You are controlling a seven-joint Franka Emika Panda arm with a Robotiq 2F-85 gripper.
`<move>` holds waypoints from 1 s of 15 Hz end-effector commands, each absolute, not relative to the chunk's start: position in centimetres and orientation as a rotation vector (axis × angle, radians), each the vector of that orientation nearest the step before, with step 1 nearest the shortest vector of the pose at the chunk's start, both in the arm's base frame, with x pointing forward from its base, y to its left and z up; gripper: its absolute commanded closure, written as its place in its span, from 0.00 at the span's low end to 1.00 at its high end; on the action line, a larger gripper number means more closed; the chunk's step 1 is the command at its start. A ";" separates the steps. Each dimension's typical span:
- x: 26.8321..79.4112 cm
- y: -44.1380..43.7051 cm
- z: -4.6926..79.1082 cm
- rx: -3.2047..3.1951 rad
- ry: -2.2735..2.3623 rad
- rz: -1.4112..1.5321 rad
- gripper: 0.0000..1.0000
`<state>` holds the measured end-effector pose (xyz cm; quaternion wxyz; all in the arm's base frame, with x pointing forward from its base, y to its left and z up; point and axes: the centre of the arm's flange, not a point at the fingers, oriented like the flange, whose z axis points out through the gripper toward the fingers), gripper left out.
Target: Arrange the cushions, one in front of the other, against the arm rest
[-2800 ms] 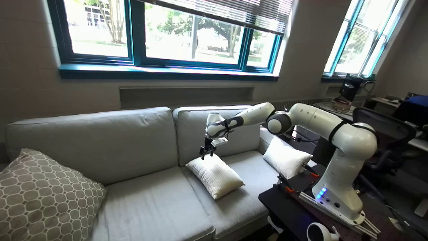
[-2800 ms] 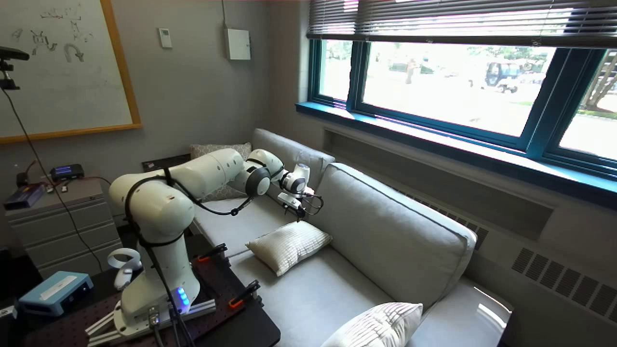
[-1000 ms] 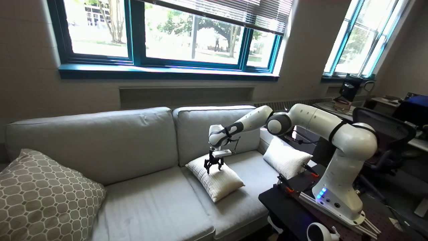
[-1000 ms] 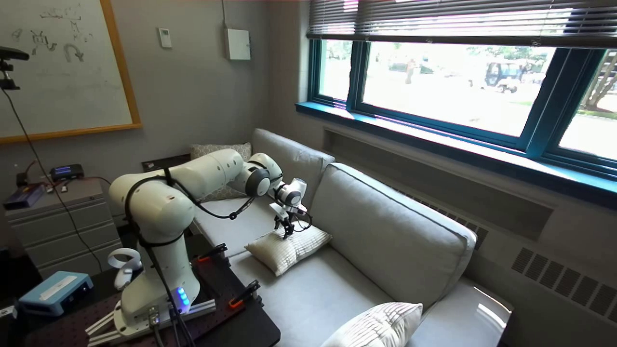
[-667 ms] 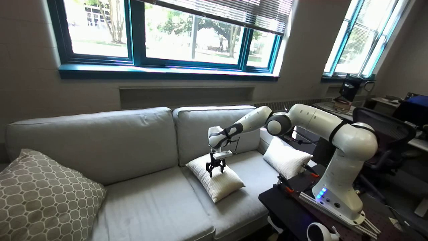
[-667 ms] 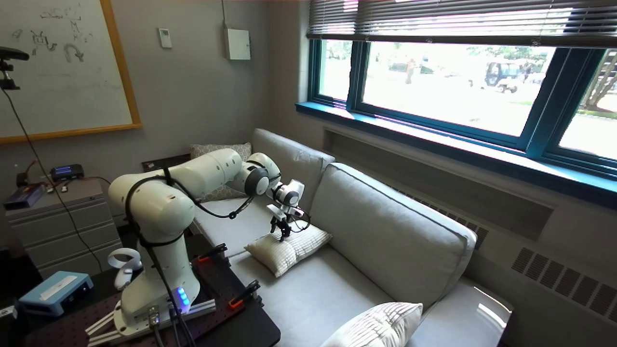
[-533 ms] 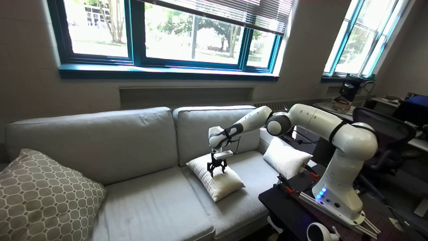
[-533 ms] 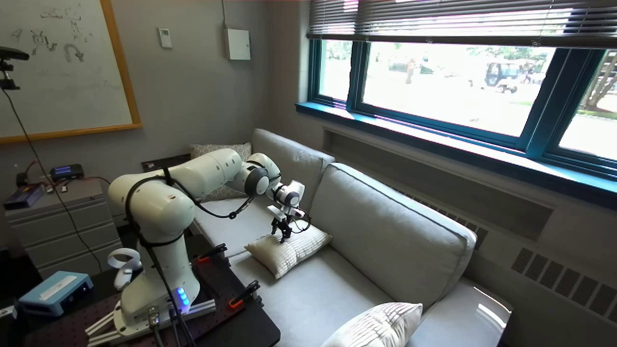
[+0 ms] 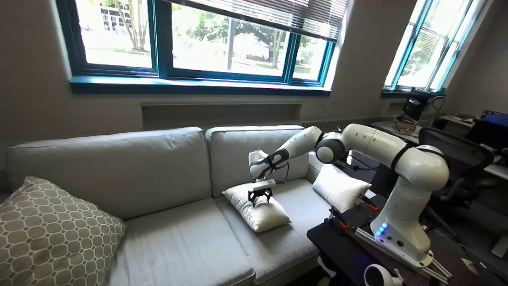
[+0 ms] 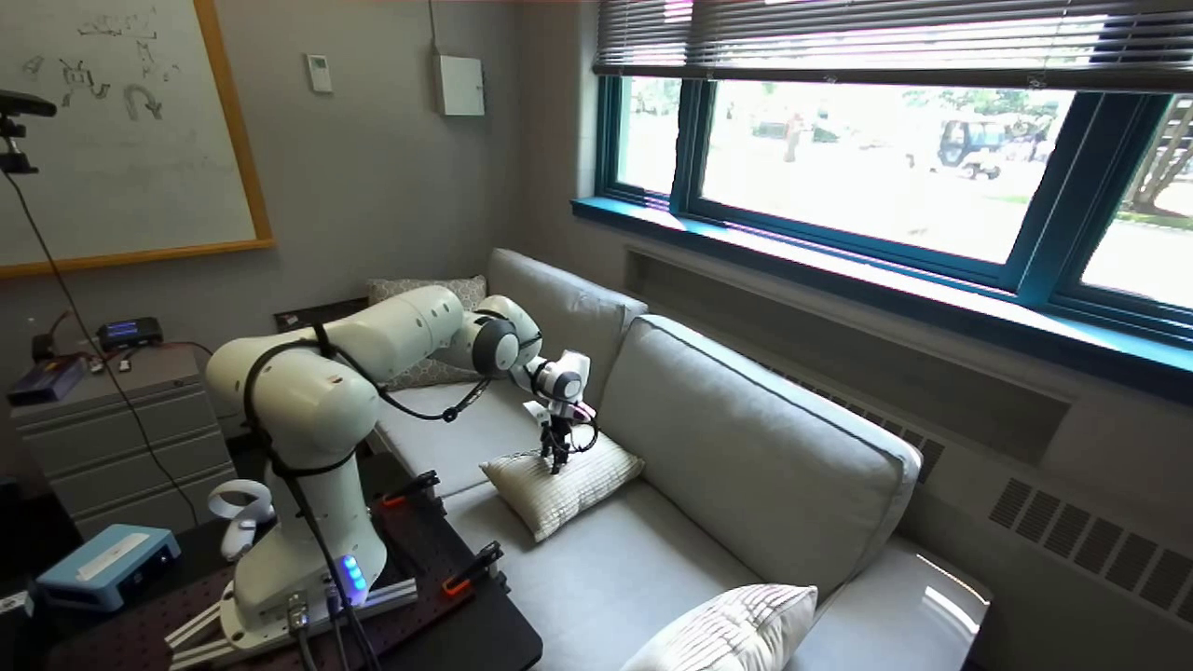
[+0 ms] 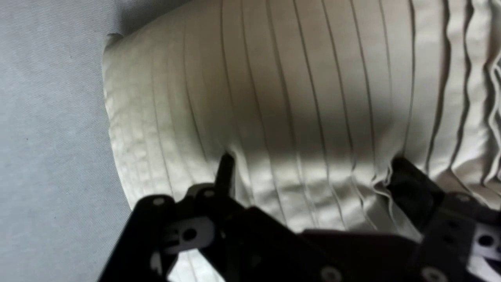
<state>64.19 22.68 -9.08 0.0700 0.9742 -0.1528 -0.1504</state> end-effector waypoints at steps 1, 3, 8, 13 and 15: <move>68.9 24.0 -14.8 2.861 -0.525 -0.493 0.01; 68.5 23.9 -15.1 2.845 -0.531 -0.521 0.26; 68.6 23.5 -14.9 2.834 -0.573 -0.521 0.57; 69.2 23.0 -14.2 2.844 -0.618 -0.481 0.93; 69.5 21.8 -14.1 2.841 -0.678 -0.449 0.93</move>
